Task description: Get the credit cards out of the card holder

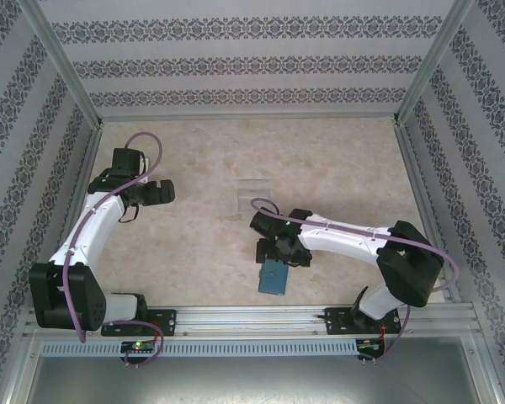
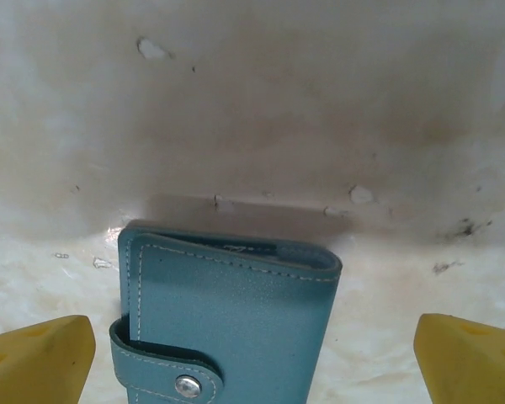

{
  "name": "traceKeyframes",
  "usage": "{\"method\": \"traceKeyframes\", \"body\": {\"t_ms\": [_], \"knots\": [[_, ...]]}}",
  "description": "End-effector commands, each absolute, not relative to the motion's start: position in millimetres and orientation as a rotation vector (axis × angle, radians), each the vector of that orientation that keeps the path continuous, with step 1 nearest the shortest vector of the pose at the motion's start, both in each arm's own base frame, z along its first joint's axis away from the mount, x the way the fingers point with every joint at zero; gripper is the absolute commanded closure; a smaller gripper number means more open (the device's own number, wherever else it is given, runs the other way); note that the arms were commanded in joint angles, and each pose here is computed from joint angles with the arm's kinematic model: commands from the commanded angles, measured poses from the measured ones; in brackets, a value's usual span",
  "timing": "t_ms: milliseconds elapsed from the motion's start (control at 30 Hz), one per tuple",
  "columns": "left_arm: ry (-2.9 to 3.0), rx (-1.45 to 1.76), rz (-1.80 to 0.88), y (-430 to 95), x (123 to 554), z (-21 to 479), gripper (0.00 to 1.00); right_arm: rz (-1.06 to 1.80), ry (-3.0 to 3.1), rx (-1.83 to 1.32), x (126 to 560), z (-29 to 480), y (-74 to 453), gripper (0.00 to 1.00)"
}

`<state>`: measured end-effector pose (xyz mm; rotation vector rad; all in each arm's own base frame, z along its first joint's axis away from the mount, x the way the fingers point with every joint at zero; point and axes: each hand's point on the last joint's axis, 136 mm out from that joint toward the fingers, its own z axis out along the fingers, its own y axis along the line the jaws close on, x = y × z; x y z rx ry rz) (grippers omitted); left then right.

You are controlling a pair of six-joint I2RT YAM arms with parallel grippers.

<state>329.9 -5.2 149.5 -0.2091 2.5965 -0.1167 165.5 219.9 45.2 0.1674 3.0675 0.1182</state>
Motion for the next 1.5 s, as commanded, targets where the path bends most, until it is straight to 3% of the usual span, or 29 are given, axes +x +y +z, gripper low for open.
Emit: {"method": "traceKeyframes", "body": {"t_ms": [0, 533, 833, 1467], "knots": [[2.629, -0.223, -0.115, -4, 326, 143, 0.00, 0.188, 3.091, 0.221, 158, 37, 233, 0.02], [2.637, -0.222, -0.111, -4, 326, 141, 0.00, 0.127, 3.152, 0.209, 133, 13, 243, 0.04], [2.638, -0.222, -0.124, -5, 325, 141, 0.00, 0.137, 3.155, 0.208, 129, 10, 245, 0.16], [2.638, -0.216, -0.117, -5, 325, 142, 0.00, 0.156, 3.113, 0.124, 156, 28, 268, 0.24]]}}
